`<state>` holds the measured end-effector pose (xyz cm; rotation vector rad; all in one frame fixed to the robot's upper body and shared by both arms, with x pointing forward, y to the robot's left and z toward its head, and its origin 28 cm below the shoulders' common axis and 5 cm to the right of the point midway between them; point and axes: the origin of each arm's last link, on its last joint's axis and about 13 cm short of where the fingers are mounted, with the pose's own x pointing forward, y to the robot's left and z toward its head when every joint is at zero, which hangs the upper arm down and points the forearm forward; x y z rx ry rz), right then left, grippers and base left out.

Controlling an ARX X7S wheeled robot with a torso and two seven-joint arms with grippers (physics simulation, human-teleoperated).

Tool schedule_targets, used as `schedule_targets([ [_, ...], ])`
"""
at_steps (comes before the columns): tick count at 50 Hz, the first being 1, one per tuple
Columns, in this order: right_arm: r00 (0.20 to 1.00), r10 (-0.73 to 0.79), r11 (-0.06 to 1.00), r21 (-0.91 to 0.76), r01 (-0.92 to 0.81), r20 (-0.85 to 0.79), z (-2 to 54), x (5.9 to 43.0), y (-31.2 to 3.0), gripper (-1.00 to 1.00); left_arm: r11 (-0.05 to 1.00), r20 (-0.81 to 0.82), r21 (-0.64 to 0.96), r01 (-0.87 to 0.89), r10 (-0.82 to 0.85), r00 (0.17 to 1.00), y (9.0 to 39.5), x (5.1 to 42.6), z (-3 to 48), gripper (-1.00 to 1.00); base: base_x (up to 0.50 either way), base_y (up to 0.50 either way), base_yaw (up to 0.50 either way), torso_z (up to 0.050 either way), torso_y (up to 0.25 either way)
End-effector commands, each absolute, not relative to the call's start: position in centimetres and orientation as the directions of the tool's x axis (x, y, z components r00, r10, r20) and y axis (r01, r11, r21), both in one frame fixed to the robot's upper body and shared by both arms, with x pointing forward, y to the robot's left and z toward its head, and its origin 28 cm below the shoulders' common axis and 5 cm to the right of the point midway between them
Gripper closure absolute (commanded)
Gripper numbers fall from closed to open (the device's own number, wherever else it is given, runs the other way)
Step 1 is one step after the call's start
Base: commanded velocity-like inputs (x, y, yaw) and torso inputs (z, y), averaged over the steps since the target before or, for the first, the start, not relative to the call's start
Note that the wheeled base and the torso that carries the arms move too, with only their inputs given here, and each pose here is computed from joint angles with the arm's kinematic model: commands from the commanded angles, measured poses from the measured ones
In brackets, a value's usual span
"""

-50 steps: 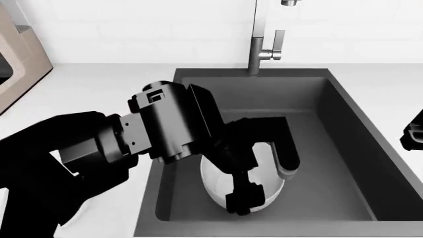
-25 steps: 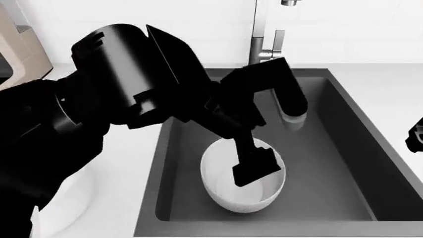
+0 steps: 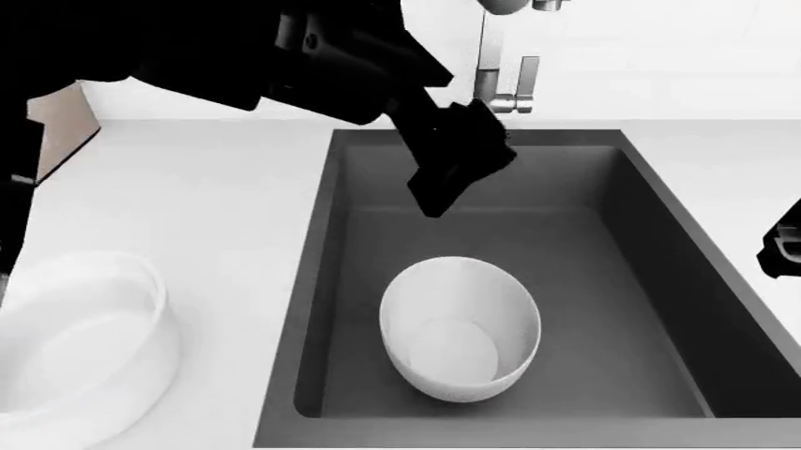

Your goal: Stack the bowls in the sink.

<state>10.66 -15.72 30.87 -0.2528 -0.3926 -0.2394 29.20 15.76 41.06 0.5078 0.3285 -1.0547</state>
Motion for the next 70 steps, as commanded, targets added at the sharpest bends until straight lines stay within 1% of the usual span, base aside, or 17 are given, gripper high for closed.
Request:
schedule_targets([
  [1,0.896,-0.176,0.942,-0.195,0.274,0.408,31.0,10.6,-15.7,-1.00,0.491,-0.473,0.258,0.832,-0.687,0.552,18.1,26.7,43.3,-1.00,0.00,0.00,0.00,0.000,0.000],
  [5,0.895,-0.176,0.942,-0.194,0.275,0.410,31.0,10.5,-15.7,-1.00,0.509,-0.473,0.274,0.816,-0.667,0.575,18.9,25.9,43.4,-1.00,0.00,0.00,0.00,0.000,0.000],
  [12,0.893,-0.176,0.942,-0.193,0.275,0.415,31.1,10.4,-15.7,-1.00,0.596,-0.493,0.155,0.788,-0.645,0.585,20.3,24.7,43.6,-1.00,0.00,0.00,0.00,0.000,0.000],
  [14,0.892,-0.175,0.942,-0.193,0.275,0.416,31.2,10.4,-15.6,-1.00,0.614,-0.513,0.099,0.783,-0.643,0.569,20.7,24.3,43.7,-1.00,0.00,0.00,0.00,0.000,0.000],
  [19,0.892,-0.172,0.943,-0.192,0.272,0.418,31.2,10.5,-15.6,-1.00,0.646,-0.536,0.061,0.761,-0.621,0.571,21.7,23.0,44.0,-1.00,0.00,0.00,0.00,0.000,0.000],
  [25,0.894,-0.168,0.944,-0.195,0.268,0.415,31.1,10.7,-15.5,-1.00,0.675,-0.551,0.061,0.735,-0.591,0.589,22.7,21.4,44.7,-1.00,0.00,0.00,0.00,0.000,0.000],
  [37,0.891,-0.167,0.946,-0.185,0.265,0.422,31.0,10.4,-15.6,-1.00,0.749,-0.557,0.091,0.657,-0.508,0.657,25.1,18.8,46.3,-1.00,0.00,0.00,0.00,0.000,0.000],
  [54,0.892,-0.165,0.948,-0.183,0.262,0.420,30.9,10.6,-15.6,-1.00,0.771,-0.677,0.057,0.634,-0.437,0.592,26.4,16.4,46.2,-1.00,0.00,0.00,0.00,0.000,0.000],
  [59,0.894,-0.161,0.948,-0.186,0.258,0.417,30.9,10.8,-15.6,-1.00,0.793,-0.685,0.053,0.606,-0.413,0.600,26.9,15.8,46.5,-1.00,0.00,0.00,0.00,0.000,0.000],
  [70,0.900,-0.153,0.951,-0.187,0.246,0.409,30.7,11.3,-15.5,-1.00,0.840,-0.697,0.064,0.539,-0.349,0.627,28.1,15.7,45.8,-1.00,0.00,0.00,0.00,0.000,0.000],
])
